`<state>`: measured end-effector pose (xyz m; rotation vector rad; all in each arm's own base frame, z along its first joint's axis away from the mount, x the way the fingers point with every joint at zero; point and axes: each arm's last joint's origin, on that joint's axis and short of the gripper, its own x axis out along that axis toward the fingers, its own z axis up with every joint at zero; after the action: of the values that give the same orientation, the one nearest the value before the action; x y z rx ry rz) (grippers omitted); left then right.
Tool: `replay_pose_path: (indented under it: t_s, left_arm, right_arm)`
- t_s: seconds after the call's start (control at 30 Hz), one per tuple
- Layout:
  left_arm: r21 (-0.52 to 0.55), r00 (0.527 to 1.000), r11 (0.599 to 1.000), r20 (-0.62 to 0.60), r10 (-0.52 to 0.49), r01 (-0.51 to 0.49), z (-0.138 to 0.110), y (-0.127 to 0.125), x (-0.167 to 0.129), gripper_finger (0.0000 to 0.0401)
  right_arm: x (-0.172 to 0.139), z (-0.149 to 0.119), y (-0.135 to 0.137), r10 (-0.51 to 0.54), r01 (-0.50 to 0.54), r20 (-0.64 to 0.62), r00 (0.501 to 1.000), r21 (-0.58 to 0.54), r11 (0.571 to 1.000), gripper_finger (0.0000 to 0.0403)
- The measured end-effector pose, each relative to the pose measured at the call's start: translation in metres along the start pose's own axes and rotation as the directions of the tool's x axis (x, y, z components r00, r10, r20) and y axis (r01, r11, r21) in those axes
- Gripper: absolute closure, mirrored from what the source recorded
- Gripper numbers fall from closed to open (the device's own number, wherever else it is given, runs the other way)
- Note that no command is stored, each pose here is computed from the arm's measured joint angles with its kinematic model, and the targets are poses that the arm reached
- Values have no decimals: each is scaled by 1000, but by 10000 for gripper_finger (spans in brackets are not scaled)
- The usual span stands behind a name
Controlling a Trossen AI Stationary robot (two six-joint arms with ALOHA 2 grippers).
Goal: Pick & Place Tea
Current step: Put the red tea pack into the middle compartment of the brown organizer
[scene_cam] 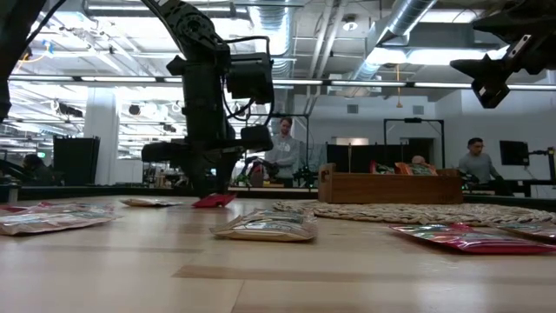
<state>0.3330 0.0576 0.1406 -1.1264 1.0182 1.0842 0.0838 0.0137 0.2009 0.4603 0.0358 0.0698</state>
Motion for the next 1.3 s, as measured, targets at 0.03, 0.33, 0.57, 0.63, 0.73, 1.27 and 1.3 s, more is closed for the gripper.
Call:
replay_pose_path:
  t_s: [0.03, 0.33, 0.57, 0.63, 0.73, 1.27, 1.3]
  left_arm:
    - [0, 1000, 1000, 5, 0, 0, 0, 0, 0, 302]
    - [80, 998, 997, 62, -5, -1, 3, -5, -3, 326]
    - [181, 994, 982, 83, -76, 60, 8, -23, -18, 330]
    - [219, 990, 972, 91, -111, 89, 9, -31, -25, 330]
    - [281, 980, 951, 113, -162, 125, 11, -43, -38, 330]
    - [315, 903, 892, 179, -390, 323, 20, -88, -104, 330]
    - [328, 897, 884, 180, -404, 332, 19, -90, -106, 330]
  right_arm:
    - [0, 0, 0, 0, 0, 0, 1000, 0, 1000, 153]
    - [0, 0, 0, 0, 0, 0, 1000, 1, 1000, 153]
    - [0, 0, 0, 0, 0, 0, 1000, 10, 1000, 153]
    - [0, 0, 0, 1, -1, 0, 1000, 10, 1000, 153]
    - [0, 0, 0, 3, -3, 5, 1000, 10, 1000, 153]
    - [0, 10, 3, -1, -1, 123, 992, 18, 1000, 153]
    - [0, 11, 3, -19, 17, 131, 991, 20, 1000, 153]
